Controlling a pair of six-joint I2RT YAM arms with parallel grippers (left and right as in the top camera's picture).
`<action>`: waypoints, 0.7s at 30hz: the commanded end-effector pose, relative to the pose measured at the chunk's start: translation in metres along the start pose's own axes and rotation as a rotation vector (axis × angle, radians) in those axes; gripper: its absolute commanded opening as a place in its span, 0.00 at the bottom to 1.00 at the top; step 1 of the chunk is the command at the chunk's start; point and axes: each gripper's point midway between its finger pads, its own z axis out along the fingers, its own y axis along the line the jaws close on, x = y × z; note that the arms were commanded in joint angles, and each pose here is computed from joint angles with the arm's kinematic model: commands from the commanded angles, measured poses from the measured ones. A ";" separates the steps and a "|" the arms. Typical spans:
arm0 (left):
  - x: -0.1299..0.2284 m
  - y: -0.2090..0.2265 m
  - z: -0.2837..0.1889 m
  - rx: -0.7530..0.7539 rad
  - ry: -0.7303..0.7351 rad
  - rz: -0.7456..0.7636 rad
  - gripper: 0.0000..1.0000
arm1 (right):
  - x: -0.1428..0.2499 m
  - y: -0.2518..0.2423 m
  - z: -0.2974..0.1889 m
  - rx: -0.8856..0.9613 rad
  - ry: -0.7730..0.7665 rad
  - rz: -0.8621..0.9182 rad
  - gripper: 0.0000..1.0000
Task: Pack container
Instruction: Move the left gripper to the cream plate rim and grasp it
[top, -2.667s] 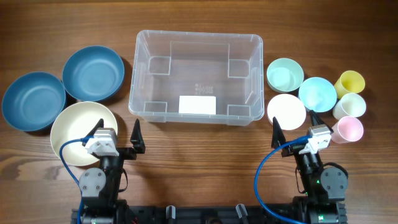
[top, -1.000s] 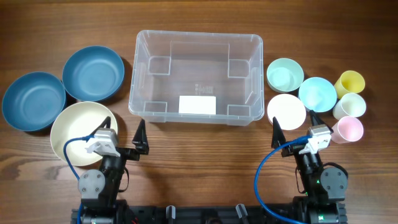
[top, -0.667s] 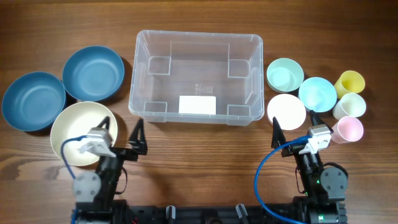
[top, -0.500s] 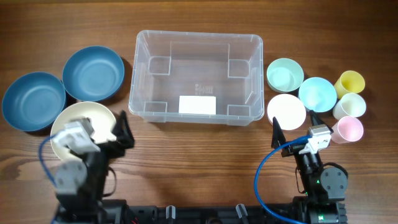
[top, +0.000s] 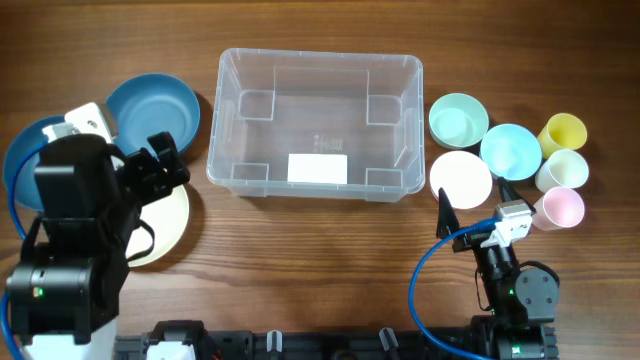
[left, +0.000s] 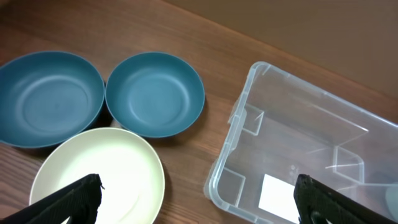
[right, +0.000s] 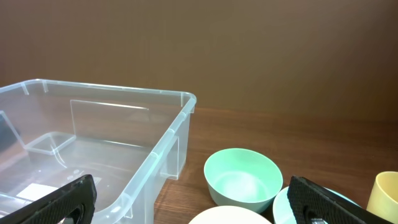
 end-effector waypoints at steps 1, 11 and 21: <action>0.000 0.023 -0.004 -0.124 -0.015 -0.135 0.98 | 0.002 0.004 0.000 -0.021 0.001 -0.012 1.00; 0.033 0.090 -0.005 -0.408 0.092 -0.467 0.90 | 0.002 0.004 0.000 -0.021 0.001 -0.011 1.00; 0.055 0.126 0.034 -0.390 0.353 -0.559 0.97 | 0.002 0.004 0.000 -0.021 0.001 -0.011 1.00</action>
